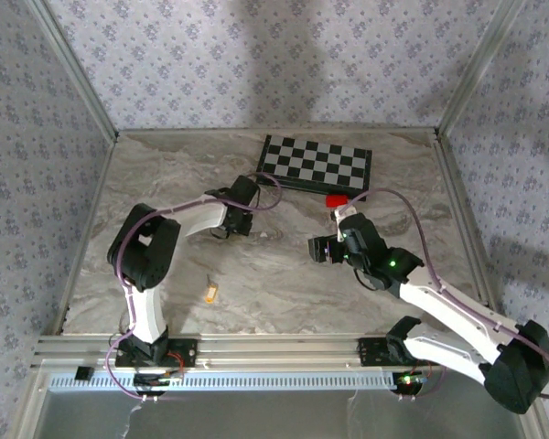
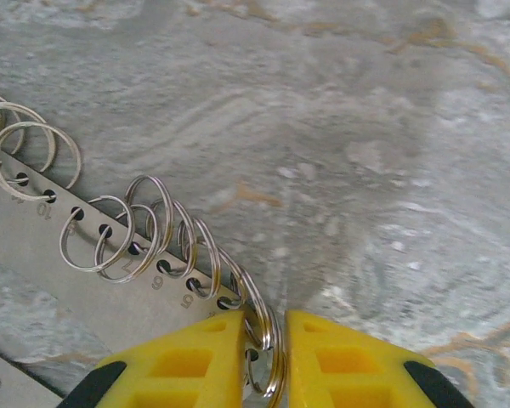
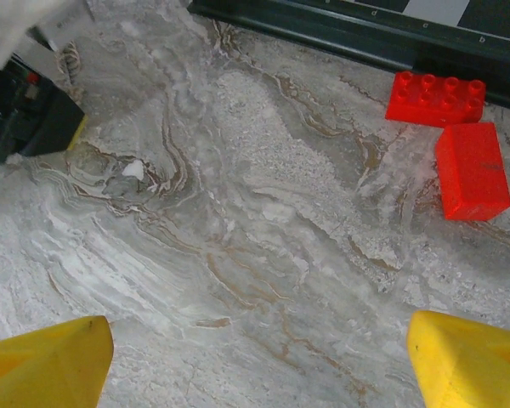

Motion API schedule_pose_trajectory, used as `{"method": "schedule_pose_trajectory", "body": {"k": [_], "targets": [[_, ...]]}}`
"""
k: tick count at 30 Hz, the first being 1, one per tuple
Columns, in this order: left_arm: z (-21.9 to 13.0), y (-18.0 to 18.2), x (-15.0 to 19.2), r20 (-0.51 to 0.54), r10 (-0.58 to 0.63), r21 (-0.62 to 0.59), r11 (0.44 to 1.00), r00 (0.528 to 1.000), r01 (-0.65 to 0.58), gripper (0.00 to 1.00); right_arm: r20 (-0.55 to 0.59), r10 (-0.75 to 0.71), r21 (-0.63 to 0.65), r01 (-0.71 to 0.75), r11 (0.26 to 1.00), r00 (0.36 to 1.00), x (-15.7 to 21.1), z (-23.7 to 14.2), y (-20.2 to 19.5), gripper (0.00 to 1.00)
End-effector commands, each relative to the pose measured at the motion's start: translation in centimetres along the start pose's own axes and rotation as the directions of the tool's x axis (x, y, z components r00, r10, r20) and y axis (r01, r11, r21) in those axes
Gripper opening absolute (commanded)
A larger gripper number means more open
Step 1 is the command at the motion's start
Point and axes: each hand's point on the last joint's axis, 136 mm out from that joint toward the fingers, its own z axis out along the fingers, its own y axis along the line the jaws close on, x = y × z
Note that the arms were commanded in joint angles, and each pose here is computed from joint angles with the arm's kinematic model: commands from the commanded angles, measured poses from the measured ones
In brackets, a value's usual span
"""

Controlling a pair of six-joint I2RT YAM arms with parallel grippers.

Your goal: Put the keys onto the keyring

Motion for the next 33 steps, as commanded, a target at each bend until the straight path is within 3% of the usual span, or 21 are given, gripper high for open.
{"method": "schedule_pose_trajectory", "body": {"k": [1, 22, 33], "targets": [[-0.6, -1.4, 1.0, -0.009, -0.009, 0.037, 0.999, 1.000, 0.009, 0.19, -0.001, 0.011, 0.014, -0.011, 1.000, 1.000, 0.1, -0.5, -0.5, 0.90], [-2.9, -7.3, 4.8, 0.015, -0.051, 0.218, 0.975, 0.999, 0.047, 0.21, 0.009, 0.041, -0.008, -0.041, 0.999, 0.999, 0.6, -1.7, -0.8, 0.91], [-3.9, -10.9, 6.7, 0.034, -0.015, 0.270, 0.963, 0.999, 0.006, 0.24, -0.004, 0.078, -0.034, -0.078, 0.996, 0.997, 1.5, -3.2, -0.8, 0.91]]}}
